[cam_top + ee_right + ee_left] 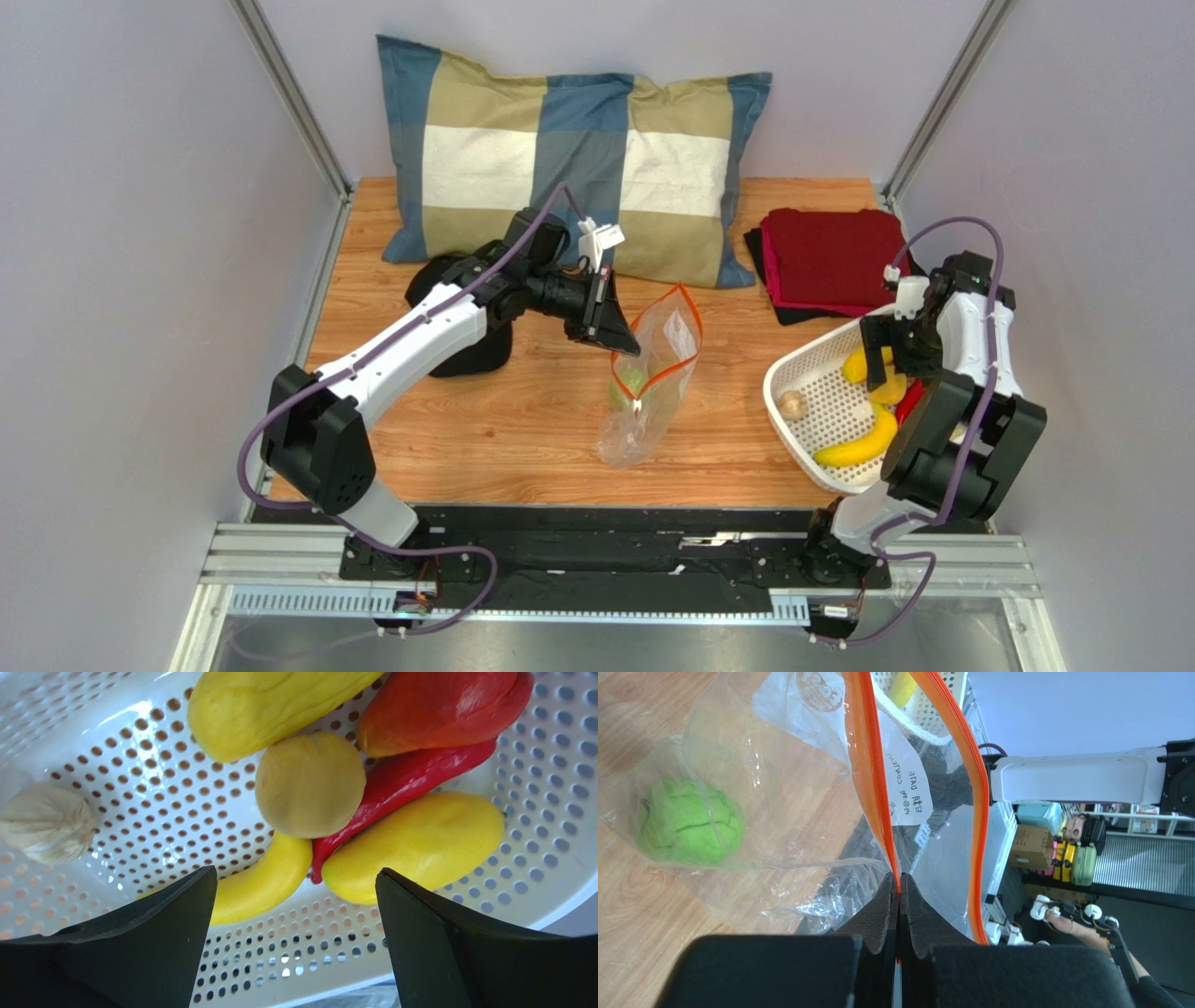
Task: Place the food in the zip-top bag and seal the zipper
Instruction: Pick up the fake fruit from the corner of the board, then place the fake fruit in the zipper food storage bag.
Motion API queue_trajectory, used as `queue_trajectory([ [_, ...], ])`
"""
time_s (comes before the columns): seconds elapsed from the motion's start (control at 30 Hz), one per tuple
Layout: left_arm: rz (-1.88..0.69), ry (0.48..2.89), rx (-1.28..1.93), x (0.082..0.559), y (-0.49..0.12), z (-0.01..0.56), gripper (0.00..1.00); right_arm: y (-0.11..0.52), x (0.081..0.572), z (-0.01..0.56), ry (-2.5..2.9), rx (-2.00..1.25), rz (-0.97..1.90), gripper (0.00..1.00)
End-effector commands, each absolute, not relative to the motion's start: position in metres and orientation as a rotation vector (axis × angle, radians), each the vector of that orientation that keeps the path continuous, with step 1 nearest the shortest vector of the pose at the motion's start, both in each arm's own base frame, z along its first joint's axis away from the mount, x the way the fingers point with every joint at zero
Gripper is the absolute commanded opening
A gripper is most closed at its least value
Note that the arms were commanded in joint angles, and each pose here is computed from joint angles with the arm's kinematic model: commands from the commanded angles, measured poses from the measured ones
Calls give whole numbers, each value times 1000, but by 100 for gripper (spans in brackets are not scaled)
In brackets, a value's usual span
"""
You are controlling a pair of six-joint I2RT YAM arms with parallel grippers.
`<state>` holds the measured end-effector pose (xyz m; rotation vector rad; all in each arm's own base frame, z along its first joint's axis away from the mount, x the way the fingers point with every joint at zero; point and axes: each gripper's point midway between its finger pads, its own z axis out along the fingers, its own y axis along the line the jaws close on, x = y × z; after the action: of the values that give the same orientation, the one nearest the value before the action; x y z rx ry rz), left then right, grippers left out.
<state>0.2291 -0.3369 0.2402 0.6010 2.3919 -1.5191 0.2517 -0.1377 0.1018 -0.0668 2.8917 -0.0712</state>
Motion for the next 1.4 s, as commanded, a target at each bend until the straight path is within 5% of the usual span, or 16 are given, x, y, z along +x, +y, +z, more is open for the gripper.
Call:
queue_trajectory([
  [0.0,-1513,2363,631,231,-337,243,0,-162,281,94,2833,-86,-187,88],
  [0.17,-1507,2367,633,234,-339,241,0,-163,287,76,2861,-71,-159,85],
  [0.4,-1498,2382,631,235,-339,236,0,-162,286,61,2889,-67,-138,67],
  [0.77,-1502,2375,635,236,-340,240,0,-130,293,131,2773,-79,14,35],
  [1.13,-1507,2382,629,236,-341,238,0,65,304,280,2353,-445,626,32],
  [1.37,-1507,2379,636,233,-341,239,0,193,277,325,2126,-814,908,31],
])
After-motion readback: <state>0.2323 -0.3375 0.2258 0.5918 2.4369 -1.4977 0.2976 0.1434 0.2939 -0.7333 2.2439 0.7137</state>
